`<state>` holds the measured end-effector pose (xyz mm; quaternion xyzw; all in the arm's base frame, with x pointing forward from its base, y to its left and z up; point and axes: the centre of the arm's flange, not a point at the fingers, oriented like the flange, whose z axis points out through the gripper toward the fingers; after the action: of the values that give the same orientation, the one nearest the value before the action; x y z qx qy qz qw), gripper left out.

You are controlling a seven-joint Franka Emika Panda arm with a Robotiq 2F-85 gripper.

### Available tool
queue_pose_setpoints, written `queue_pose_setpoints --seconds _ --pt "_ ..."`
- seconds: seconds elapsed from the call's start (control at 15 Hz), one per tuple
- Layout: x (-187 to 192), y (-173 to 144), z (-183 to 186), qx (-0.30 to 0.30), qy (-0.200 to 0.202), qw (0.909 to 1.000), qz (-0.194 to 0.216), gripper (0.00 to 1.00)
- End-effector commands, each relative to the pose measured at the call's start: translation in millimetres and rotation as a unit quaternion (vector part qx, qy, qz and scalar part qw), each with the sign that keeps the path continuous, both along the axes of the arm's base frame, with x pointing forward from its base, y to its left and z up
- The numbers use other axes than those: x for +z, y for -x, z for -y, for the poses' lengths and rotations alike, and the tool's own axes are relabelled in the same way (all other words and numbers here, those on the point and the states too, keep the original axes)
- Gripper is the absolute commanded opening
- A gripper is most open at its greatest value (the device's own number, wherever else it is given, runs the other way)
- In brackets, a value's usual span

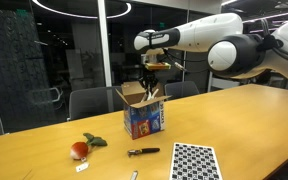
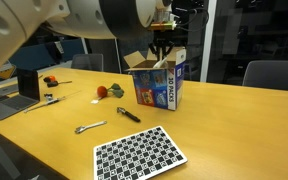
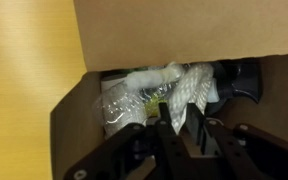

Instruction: Put the rope in the box

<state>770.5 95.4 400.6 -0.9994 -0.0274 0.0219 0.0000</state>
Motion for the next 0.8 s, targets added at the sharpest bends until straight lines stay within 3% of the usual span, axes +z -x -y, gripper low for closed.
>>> queue_pose_setpoints --seconds 0.0,0.2,0.4,0.73 --pt "16.0 -32.1 -4.9 0.004 -0.021 0.9997 -0.012 0.56" --pt "23.7 -28.6 -5.3 0.003 -0.02 0.9996 -0.019 0.79" --pt "66.1 -20.3 -4.2 0.0 0.002 0.9997 -0.025 0.99" --pt "163.0 49.8 -1.5 -0.002 0.024 0.9979 -0.061 1.0"
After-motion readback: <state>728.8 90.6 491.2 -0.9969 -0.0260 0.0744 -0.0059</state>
